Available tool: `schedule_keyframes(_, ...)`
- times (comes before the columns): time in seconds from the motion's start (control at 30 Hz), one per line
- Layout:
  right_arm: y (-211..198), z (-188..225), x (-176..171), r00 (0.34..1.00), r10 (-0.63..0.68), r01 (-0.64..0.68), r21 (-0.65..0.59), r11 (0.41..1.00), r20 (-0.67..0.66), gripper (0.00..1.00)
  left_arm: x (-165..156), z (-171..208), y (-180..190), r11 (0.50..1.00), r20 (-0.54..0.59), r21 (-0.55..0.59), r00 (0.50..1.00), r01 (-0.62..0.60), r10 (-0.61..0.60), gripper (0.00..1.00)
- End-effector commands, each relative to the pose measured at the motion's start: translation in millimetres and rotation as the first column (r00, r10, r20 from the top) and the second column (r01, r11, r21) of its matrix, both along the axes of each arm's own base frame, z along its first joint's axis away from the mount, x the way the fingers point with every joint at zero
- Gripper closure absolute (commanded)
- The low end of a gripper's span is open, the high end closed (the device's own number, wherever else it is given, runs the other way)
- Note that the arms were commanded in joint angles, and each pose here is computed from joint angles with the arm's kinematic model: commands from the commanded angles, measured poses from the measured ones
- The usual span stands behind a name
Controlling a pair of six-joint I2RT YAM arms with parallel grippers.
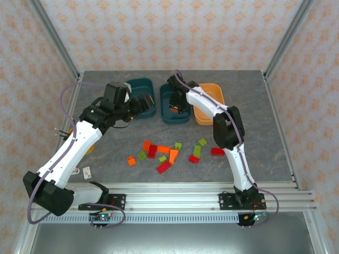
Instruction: Sort the legos into containers by color
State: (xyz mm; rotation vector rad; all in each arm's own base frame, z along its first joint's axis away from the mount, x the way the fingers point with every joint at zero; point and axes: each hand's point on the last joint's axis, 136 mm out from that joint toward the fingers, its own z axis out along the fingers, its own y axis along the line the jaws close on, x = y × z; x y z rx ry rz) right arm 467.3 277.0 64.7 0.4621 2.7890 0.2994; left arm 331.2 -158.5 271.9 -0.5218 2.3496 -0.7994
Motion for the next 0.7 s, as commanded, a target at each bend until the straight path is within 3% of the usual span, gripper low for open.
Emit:
schedule_keyframes(0.0,-2.6,5.0,8.1,1.000,0.011,-0.011,-0.016,1.000,-0.002,0.62,-7.0,-0.9,10.6,0.999,0.000,0.008,0.999,-0.037,0.037,0.17)
schedule_keyframes(0.23,5.0,35.7,15.1,0.999,0.023,-0.024,0.018,1.000,0.031,0.35,-22.3,-10.6,22.4,0.997,-0.036,0.041,0.997,-0.065,0.067,0.17)
schedule_keyframes(0.47,6.1,133.9,7.8,0.968,0.081,-0.093,0.039,0.995,0.237,0.38,-43.1,-26.0,40.1,0.989,-0.102,0.112,0.989,-0.100,0.111,0.17)
schedule_keyframes(0.67,10.6,174.2,-49.1,0.884,0.239,-0.274,0.030,0.961,0.403,0.40,-64.8,-61.5,41.3,0.985,-0.218,0.171,0.975,-0.012,0.050,0.19)
